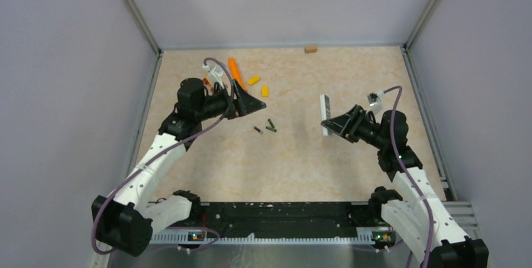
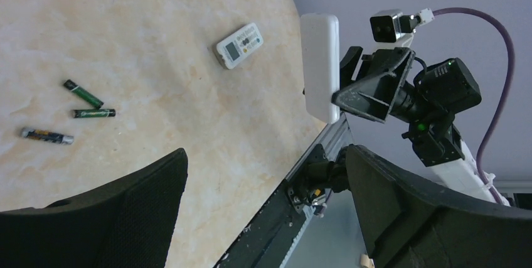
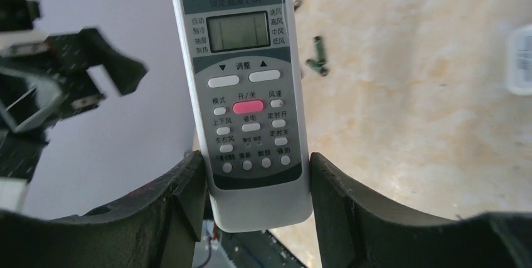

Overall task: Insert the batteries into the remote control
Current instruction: Pick up the remote control from the center of the board, then adjust the remote control.

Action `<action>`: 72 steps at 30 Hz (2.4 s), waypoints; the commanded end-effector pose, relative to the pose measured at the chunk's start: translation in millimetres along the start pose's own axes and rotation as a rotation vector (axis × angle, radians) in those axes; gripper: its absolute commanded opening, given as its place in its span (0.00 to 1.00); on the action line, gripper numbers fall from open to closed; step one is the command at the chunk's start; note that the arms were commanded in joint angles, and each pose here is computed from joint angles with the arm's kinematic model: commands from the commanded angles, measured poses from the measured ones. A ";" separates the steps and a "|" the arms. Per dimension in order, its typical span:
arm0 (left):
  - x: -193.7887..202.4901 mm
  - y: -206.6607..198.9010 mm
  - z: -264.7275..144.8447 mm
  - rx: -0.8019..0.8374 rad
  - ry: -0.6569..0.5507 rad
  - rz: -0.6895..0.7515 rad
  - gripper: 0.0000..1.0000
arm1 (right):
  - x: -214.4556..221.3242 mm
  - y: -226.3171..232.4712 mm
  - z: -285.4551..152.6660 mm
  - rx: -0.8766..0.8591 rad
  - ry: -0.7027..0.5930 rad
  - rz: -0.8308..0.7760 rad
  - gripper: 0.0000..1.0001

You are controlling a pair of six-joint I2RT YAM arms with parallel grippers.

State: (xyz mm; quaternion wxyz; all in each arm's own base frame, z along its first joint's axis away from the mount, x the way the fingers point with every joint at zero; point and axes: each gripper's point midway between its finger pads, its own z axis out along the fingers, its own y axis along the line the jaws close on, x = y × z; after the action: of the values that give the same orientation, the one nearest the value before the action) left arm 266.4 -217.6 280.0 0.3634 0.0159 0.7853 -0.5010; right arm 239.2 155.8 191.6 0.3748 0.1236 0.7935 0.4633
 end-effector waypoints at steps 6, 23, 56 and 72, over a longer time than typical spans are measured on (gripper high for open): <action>7.3 -64.1 35.0 0.263 0.025 0.066 0.99 | 9.2 111.2 -13.3 -0.458 0.076 -0.119 0.28; 32.9 -96.0 66.7 0.403 0.135 -0.019 0.99 | 30.1 159.1 2.6 -0.546 0.236 0.067 0.28; 21.1 -2.3 95.1 -0.068 -0.010 -0.227 0.20 | 2.2 127.0 56.1 -0.223 -0.022 -0.334 0.87; -0.3 26.7 79.4 -0.266 -0.130 -0.239 0.19 | 36.8 110.8 116.3 0.028 -0.219 -0.635 0.70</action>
State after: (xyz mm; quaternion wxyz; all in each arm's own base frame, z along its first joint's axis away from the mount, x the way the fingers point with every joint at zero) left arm 317.4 -274.4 206.7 0.3120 -0.1621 0.8355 -0.4223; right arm 258.6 302.2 187.9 0.5174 -0.1090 0.7991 0.2860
